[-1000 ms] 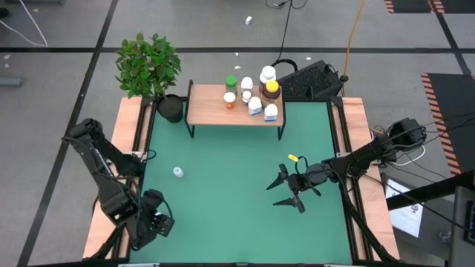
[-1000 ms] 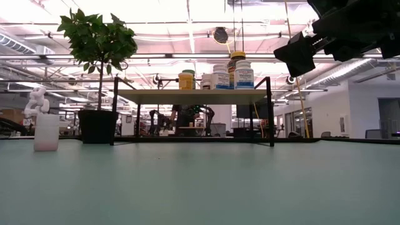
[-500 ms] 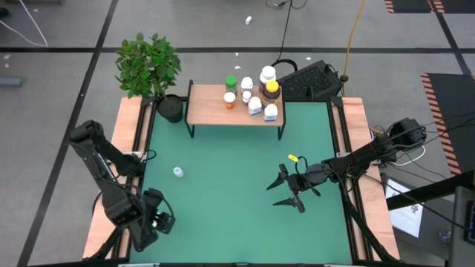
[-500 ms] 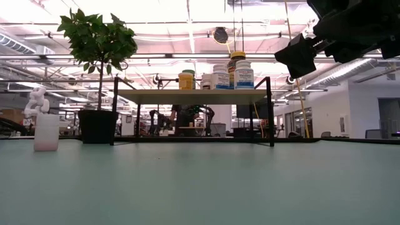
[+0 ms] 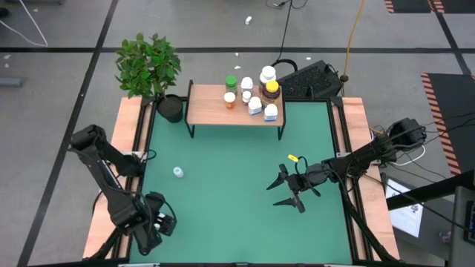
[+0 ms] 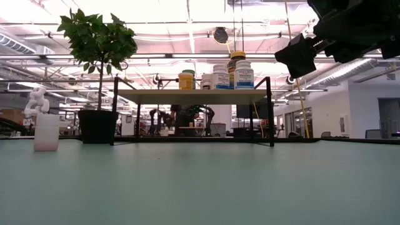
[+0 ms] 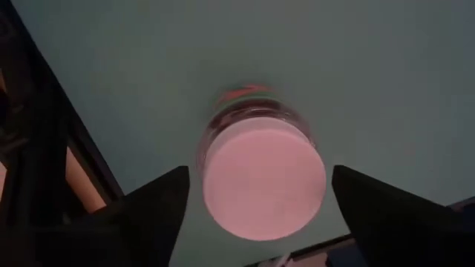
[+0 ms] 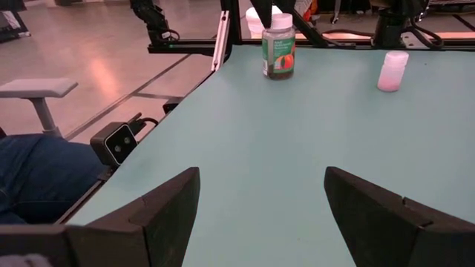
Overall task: Pick and place medicine bottles onto shelf by color
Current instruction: Put the green pill bottle on the shelf
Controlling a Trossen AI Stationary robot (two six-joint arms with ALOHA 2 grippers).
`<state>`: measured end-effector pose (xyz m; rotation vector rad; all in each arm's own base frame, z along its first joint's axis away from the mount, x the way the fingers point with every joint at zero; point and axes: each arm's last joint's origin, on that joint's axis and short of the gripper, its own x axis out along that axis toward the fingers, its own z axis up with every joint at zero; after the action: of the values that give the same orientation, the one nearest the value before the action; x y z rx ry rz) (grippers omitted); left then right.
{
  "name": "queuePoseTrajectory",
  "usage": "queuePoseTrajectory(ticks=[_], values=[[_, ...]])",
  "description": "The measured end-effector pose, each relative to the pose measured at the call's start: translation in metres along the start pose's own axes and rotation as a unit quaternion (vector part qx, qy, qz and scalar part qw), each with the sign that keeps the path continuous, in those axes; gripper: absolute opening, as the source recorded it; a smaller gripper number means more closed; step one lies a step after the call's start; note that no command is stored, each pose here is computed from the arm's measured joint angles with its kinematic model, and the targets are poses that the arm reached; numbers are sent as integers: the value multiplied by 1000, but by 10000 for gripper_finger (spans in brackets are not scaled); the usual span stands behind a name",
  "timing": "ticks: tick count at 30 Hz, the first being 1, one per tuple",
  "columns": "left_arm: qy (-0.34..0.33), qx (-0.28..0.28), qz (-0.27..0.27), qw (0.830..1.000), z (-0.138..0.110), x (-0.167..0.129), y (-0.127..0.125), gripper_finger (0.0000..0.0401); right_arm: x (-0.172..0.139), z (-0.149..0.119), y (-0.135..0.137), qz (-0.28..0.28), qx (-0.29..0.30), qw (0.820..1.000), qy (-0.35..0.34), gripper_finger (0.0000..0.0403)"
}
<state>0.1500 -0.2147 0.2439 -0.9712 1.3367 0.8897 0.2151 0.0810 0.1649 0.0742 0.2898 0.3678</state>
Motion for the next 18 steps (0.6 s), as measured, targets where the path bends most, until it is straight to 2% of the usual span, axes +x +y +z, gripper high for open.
queuePoseTrajectory(ticks=[8,14,18], values=[[1,67,0,998,6,2,-6,228,0,0,0,-1,0,1000,0,281],[2,162,-11,987,12,2,-12,228,0,1,0,-1,-1,1000,-4,281],[-19,222,-34,974,19,2,-20,246,4,5,0,3,-7,999,-40,281]])
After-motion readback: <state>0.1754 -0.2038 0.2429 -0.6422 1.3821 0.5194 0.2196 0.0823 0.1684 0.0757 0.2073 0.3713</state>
